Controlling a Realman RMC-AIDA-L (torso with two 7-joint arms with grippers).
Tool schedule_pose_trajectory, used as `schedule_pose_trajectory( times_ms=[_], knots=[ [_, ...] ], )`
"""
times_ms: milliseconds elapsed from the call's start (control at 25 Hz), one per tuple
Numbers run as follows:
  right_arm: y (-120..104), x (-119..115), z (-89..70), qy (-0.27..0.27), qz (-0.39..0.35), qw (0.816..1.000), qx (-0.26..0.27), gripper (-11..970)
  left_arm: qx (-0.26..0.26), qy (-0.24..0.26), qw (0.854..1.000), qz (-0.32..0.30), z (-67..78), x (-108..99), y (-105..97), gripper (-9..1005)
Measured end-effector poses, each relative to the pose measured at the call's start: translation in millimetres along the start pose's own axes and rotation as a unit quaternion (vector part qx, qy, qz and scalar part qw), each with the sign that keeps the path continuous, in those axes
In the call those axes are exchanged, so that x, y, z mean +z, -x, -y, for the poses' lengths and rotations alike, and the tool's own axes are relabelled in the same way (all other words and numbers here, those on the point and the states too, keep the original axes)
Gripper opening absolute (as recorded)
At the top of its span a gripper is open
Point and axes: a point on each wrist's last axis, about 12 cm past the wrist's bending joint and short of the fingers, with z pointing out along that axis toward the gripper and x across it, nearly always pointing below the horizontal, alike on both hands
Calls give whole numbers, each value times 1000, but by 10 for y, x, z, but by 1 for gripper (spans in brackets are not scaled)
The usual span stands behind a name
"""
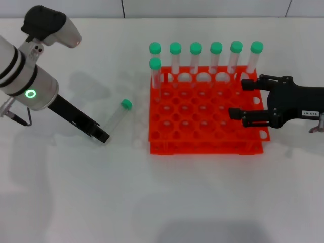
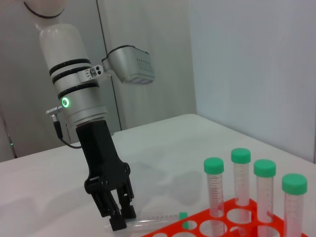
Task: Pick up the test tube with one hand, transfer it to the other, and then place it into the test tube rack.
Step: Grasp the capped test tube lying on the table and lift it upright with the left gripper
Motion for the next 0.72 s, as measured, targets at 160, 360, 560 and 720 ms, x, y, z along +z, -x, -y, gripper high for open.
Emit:
schedule_pose_trajectory(
  times_ms=[160,360,560,720],
  knots=[
    [0,0,-1,0,0,1000,0,851,-3,0,1000,-1,-3,21,-3,346],
    [-11,-7,-6,0,-1,1000,1,851,-6,2,1000,0,-8,24,-3,328],
    [-23,-23,-12,-2,-1,1000,2,851,-7,3,1000,0,-10,25,-6,295],
    [-23,-24,-12,-2,0,1000,2,850,-9,5,1000,0,-16,30,-11,261]
  ],
)
